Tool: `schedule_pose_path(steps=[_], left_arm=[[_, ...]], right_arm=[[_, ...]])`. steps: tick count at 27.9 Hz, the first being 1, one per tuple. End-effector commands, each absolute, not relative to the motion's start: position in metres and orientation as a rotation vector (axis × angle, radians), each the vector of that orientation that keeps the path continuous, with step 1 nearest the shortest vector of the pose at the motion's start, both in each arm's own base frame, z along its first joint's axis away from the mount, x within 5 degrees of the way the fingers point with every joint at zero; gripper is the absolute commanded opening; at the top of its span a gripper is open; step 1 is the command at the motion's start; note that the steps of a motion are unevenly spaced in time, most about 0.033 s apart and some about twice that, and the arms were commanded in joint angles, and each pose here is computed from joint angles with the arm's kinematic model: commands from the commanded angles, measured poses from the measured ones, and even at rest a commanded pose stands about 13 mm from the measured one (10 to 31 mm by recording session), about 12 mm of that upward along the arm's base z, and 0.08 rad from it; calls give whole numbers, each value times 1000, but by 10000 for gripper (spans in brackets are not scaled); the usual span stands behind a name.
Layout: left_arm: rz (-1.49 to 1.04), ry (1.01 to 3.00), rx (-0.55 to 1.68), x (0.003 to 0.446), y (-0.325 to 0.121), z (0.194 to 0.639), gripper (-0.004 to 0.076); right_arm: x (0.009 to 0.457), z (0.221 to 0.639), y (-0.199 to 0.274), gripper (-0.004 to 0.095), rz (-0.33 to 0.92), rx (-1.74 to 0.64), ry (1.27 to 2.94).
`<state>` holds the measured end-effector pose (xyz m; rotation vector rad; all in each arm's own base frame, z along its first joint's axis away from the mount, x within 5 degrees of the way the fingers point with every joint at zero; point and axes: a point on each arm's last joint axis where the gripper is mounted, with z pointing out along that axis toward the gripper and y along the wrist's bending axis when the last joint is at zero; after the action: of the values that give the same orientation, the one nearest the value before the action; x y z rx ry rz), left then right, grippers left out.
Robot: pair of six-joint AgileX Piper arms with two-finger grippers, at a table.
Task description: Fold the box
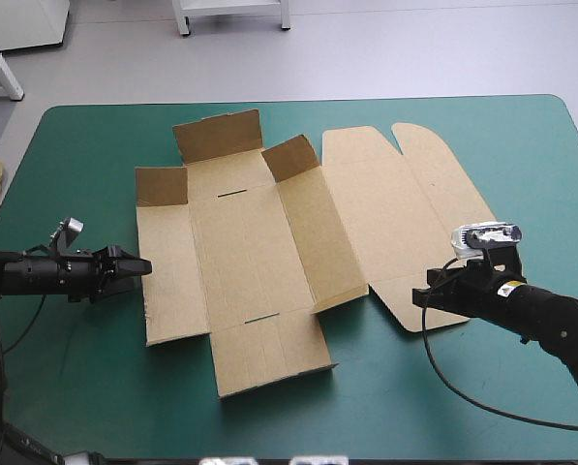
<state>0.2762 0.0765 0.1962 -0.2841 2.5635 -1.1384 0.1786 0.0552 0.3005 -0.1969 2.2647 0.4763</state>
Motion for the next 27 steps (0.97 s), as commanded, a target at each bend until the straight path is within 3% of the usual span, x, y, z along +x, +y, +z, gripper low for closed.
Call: schedule_pose_path(steps=[1,7,27], left_arm=[[-1215,2477,-216,281,68,216,476],[-1273,2558,-138,292,49,189,476],[-1374,2469,-64,299,30,195,475]], right_arm=[[182,315,54,-19,480,-159,2174],[183,316,54,-19,481,-152,2166],[183,317,54,-19,488,-142,2160]])
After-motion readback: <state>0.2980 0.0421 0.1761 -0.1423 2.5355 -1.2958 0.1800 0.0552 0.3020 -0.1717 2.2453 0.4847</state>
